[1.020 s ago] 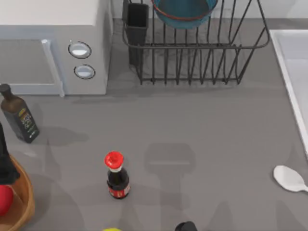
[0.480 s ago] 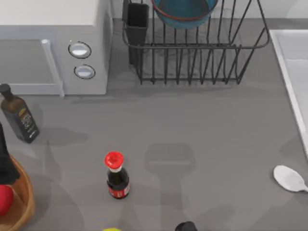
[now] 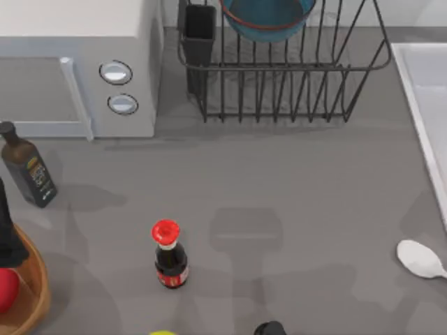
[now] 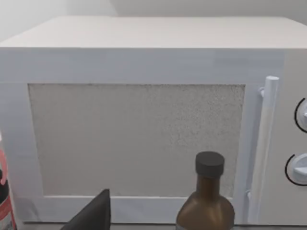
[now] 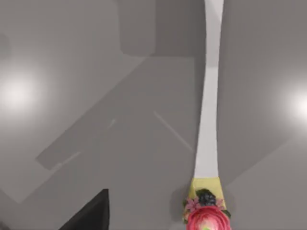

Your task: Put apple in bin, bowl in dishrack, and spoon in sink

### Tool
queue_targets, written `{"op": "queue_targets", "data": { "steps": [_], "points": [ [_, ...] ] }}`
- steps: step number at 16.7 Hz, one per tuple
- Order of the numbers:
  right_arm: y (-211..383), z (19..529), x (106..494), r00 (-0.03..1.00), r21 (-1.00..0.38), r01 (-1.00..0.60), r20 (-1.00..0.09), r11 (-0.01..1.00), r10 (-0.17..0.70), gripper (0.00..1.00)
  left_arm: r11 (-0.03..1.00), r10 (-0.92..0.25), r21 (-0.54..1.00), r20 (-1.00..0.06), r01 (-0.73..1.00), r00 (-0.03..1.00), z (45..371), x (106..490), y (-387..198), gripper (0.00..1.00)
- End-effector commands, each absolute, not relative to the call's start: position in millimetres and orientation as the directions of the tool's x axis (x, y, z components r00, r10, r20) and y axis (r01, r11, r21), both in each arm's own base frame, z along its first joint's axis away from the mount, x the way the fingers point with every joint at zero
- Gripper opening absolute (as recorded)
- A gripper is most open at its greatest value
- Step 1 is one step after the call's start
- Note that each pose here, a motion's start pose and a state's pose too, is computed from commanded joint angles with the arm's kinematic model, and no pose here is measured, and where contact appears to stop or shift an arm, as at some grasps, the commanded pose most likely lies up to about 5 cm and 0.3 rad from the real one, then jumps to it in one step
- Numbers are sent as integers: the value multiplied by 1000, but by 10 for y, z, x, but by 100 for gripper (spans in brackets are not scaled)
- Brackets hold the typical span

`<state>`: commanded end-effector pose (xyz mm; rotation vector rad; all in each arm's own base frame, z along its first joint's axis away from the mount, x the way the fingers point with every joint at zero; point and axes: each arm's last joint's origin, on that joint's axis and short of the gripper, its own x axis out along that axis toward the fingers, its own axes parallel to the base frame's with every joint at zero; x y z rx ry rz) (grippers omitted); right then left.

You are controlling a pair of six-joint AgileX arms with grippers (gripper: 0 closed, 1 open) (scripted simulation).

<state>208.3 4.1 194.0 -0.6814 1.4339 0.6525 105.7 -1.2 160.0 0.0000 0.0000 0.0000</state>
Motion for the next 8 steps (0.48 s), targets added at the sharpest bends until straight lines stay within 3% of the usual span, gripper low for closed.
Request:
{"op": "queue_targets", "data": {
  "steps": [8],
  "points": [
    [41, 1889, 2126, -5, 1, -771, -1000, 637, -4, 100, 1000, 0, 0, 0, 0, 1000, 1600, 1057, -12, 100]
  ]
}}
